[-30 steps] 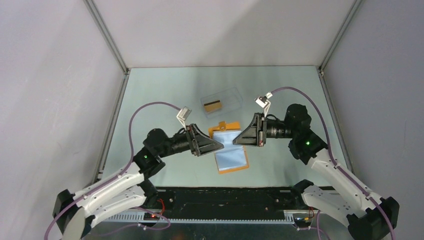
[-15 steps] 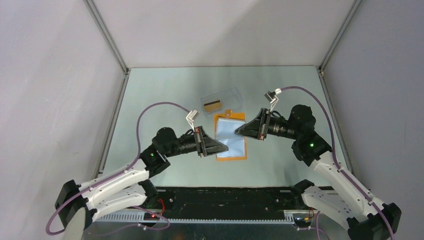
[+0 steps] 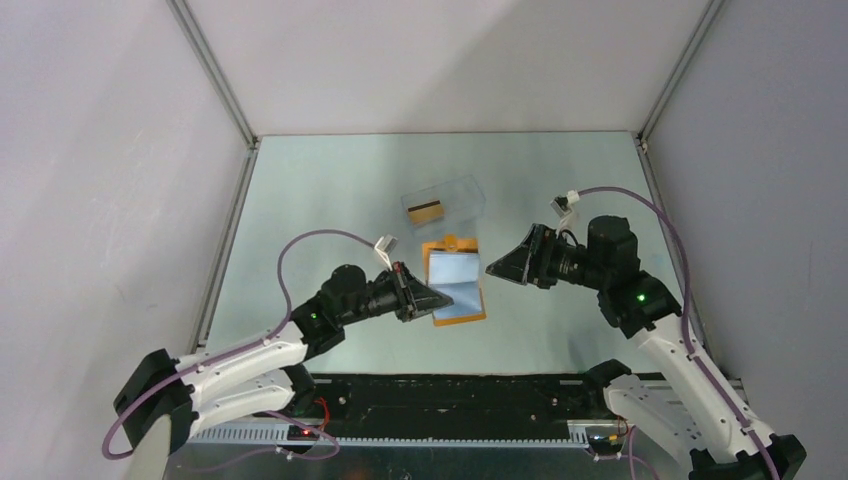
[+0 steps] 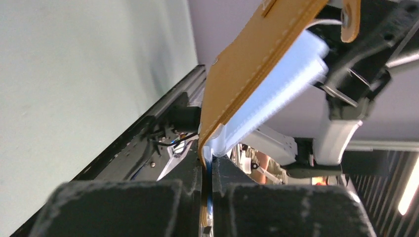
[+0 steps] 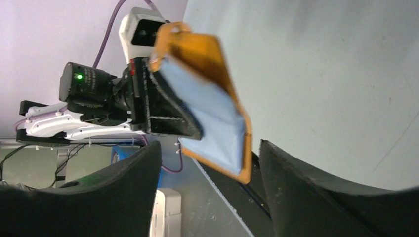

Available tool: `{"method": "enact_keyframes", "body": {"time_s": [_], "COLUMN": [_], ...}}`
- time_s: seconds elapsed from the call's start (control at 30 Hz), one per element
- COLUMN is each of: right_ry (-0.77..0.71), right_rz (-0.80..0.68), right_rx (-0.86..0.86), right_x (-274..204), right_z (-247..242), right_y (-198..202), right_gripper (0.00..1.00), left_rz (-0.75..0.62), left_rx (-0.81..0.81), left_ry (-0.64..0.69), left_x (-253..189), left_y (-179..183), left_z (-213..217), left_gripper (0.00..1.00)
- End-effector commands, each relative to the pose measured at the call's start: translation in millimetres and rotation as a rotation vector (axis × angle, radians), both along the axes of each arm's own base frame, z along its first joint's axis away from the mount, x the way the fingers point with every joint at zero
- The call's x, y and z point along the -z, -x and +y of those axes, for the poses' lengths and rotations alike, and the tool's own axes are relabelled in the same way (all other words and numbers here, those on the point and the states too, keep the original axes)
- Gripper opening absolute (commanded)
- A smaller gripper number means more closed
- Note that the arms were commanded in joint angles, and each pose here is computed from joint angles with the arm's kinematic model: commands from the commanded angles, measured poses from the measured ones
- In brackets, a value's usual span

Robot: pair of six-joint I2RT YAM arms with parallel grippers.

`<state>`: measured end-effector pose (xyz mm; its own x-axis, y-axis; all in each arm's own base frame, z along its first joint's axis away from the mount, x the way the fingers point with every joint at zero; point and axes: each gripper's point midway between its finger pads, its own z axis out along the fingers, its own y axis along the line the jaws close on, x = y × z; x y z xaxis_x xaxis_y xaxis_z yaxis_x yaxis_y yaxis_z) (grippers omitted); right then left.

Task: Put the credit cards into the card holder
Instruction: Open the card holder.

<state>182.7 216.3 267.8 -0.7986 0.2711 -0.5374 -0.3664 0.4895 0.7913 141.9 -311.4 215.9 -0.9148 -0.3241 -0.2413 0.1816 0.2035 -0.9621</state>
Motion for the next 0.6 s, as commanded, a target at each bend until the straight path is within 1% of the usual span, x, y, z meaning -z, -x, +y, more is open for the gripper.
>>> {"method": "enact_keyframes", "body": {"time_s": [0.0,0.03,0.07,0.1,0.13,0.27,0.33,0.4,0.43,0.5,0.57], "right_ry": [0.071,0.068,0.06,0.053,0.043,0.043,0.053,0.064,0.069,0.111,0.152], "right_rz": [-0.057,-0.064,-0.073,-0.084,-0.093,-0.122,-0.133,-0.154,-0.169,-0.189,-0.192], "right_rx": [-0.068,-0.09,-0.132,-0.158,-0.21,-0.293,-0.3,-0.292,-0.292,-0.255,-0.244], "right_x": [-1,-2,-3,-5,-6,-5,-3,-4,-6,-1,7], "right_z": [-5,-3,1,5,11,34,43,50,53,55,56], "right_y": [16,18,24,26,34,40,38,33,31,19,11], "right_gripper": [0.68,0.63,0.61,0.57,0.56,0.55,0.58,0.64,0.68,0.75,0.78], "left_rz": [0.096,0.105,0.112,0.121,0.129,0.123,0.106,0.097,0.096,0.09,0.07], "left_rx": [-0.085,-0.09,-0.09,-0.088,-0.081,-0.022,0.015,0.042,0.051,0.084,0.11], "left_ry": [0.018,0.015,0.009,0.008,0.005,-0.006,-0.017,-0.024,-0.027,-0.033,-0.033], "left_x": [7,8,11,12,13,10,9,8,9,8,5], "left_y": [-13,-14,-14,-14,-14,-9,-6,-4,-2,2,6], "left_z": [3,3,3,2,1,-8,-12,-14,-15,-18,-20], "left_gripper": [0.0,0.0,0.0,0.0,0.0,0.0,0.0,0.0,0.0,0.0,0.0]}}
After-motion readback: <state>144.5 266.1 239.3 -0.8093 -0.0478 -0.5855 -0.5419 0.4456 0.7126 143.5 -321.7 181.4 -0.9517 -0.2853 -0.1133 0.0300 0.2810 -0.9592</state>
